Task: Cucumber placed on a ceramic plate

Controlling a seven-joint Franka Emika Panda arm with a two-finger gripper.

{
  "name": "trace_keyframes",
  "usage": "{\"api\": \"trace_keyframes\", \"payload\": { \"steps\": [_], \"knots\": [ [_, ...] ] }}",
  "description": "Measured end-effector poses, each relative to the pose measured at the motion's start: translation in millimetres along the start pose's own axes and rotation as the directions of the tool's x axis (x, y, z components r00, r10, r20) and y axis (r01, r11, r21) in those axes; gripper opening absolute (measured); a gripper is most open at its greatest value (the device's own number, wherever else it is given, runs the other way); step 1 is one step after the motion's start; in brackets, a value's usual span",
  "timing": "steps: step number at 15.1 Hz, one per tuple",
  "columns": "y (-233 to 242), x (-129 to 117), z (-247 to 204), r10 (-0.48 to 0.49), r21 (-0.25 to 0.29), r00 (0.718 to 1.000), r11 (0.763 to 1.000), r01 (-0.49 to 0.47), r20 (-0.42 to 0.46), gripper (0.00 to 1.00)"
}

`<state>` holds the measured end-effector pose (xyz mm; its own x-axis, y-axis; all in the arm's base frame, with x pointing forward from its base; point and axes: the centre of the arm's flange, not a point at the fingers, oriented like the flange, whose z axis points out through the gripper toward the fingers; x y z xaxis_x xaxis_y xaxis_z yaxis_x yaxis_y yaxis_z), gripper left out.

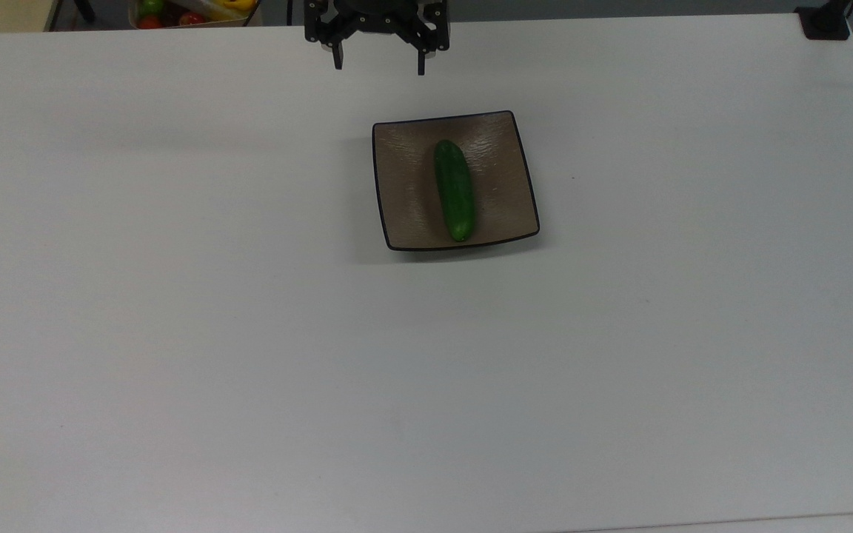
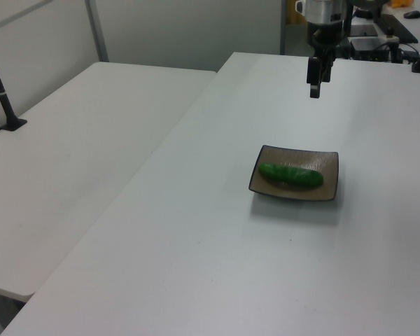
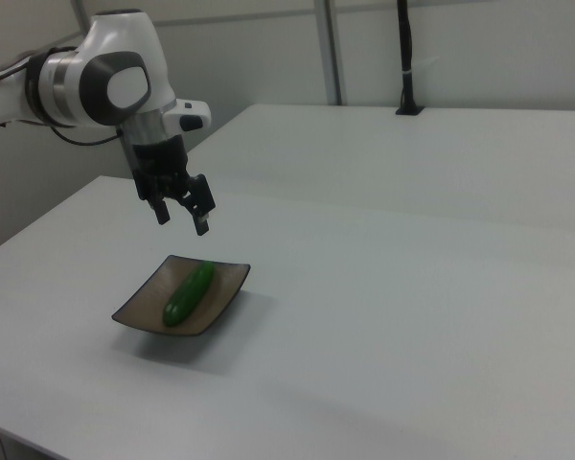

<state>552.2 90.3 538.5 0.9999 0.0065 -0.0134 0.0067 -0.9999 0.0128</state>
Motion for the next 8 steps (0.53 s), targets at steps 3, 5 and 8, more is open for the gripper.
{"api": "trace_keyframes", "payload": {
  "steps": [3,5,8],
  "knots": [
    [-0.5,1.7,4.1,-0.029,0.000,1.000,1.000,0.029,0.004,1.00],
    [-0.5,2.1,5.2,-0.039,0.000,0.999,0.999,0.039,0.006,1.00],
    [3.9,2.8,5.3,-0.052,0.000,0.999,0.999,0.052,0.006,1.00]
  ]
}}
